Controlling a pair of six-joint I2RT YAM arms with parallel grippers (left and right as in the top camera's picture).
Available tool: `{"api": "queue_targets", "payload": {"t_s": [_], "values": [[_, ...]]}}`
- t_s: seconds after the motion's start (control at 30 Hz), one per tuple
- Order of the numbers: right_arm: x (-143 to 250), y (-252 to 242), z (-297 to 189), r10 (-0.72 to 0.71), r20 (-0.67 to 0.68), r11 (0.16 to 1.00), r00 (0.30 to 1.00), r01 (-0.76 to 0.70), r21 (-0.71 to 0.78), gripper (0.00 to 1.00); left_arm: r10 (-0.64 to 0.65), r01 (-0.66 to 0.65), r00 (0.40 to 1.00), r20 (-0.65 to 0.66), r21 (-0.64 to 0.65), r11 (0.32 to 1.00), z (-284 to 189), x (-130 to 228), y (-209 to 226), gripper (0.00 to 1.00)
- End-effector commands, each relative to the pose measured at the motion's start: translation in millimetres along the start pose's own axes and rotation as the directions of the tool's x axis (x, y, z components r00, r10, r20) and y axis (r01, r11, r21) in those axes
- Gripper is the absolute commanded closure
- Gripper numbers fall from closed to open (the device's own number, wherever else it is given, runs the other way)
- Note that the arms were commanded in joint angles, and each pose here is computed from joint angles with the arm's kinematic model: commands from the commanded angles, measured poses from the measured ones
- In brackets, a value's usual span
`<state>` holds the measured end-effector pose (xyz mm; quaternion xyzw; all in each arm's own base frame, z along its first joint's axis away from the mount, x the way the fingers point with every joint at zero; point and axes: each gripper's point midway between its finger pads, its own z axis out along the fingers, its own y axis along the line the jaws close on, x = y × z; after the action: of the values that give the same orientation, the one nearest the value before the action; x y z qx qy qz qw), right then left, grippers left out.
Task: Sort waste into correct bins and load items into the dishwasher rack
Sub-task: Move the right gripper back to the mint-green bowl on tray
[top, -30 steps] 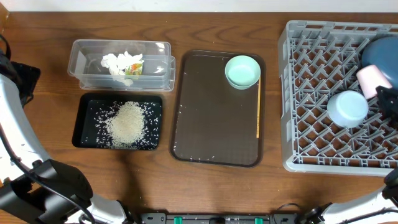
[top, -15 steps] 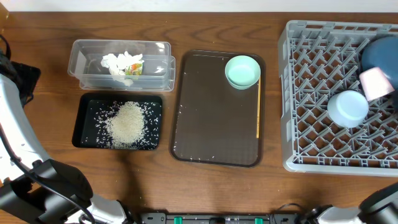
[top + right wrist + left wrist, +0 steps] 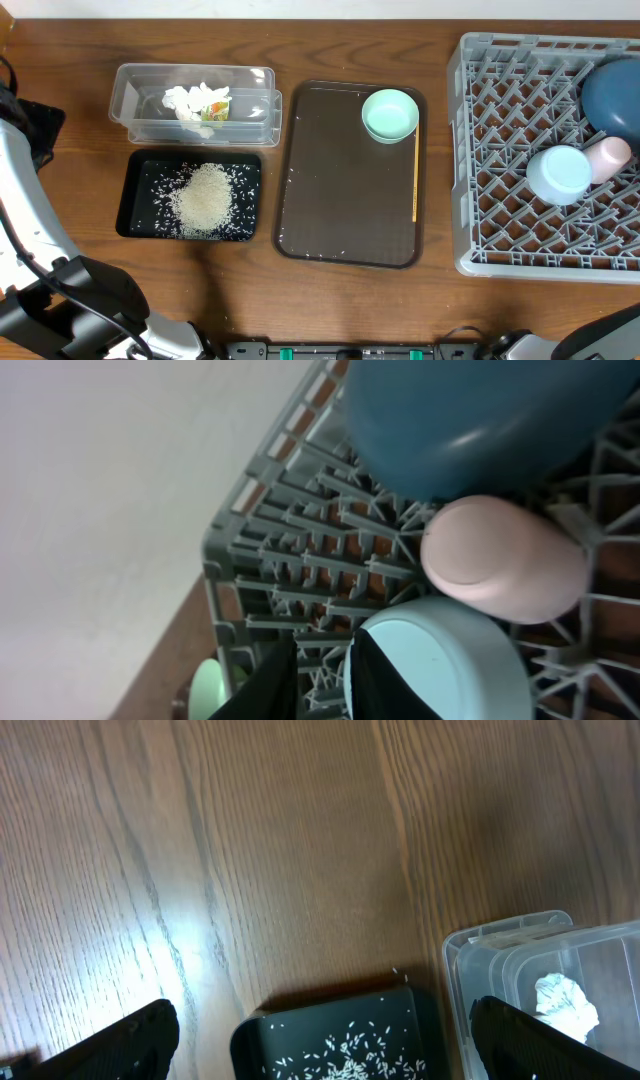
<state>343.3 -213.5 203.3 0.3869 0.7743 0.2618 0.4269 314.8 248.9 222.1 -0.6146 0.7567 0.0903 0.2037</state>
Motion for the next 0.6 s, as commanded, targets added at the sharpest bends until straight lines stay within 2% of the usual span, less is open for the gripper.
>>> {"api": "queue_targets", "payload": {"t_s": [0.0,0.13,0.33,0.4,0.47,0.53,0.57], "values": [[8.5,3.7,13.3,-0.072,-0.001,0.993,0.997,0.072,0.094,0.84,0.0,0.0,1.0,0.0,-0.009,1.0,1.6,-1.2,1.9,0.05],[32.3,25.9,35.6,-0.186,-0.064,0.977,0.98,0.192,0.097,0.83,0.0,0.0,1.0,0.0,-0.009,1.0,1.6,-1.2,1.9,0.05],[101.7,103.3,72.7,-0.39,-0.183,0.921,0.903,0.378,-0.095,0.73,0.0,0.0,1.0,0.0,-0.009,1.0,1.6,-1.2,1.9,0.05],[131.3,138.2,82.3,-0.476,-0.192,0.876,0.859,0.443,-0.188,0.67,0.0,0.0,1.0,0.0,-0.009,1.0,1.6,-1.2,1.9,0.05],[159.2,169.3,90.4,-0.553,-0.175,0.827,0.814,0.511,-0.235,0.5,0.0,0.0,1.0,0.0,-0.009,1.0,1.6,-1.2,1.9,0.05],[184.3,193.8,95.6,-0.64,-0.147,0.762,0.754,0.6,-0.243,0.43,0.0,0.0,1.0,0.0,-0.009,1.0,1.6,-1.2,1.9,0.05],[199.9,207.0,97.7,-0.702,-0.131,0.708,0.7,0.664,-0.24,0.41,0.0,0.0,1.0,0.0,-0.009,1.0,1.6,-1.2,1.9,0.05]]}}
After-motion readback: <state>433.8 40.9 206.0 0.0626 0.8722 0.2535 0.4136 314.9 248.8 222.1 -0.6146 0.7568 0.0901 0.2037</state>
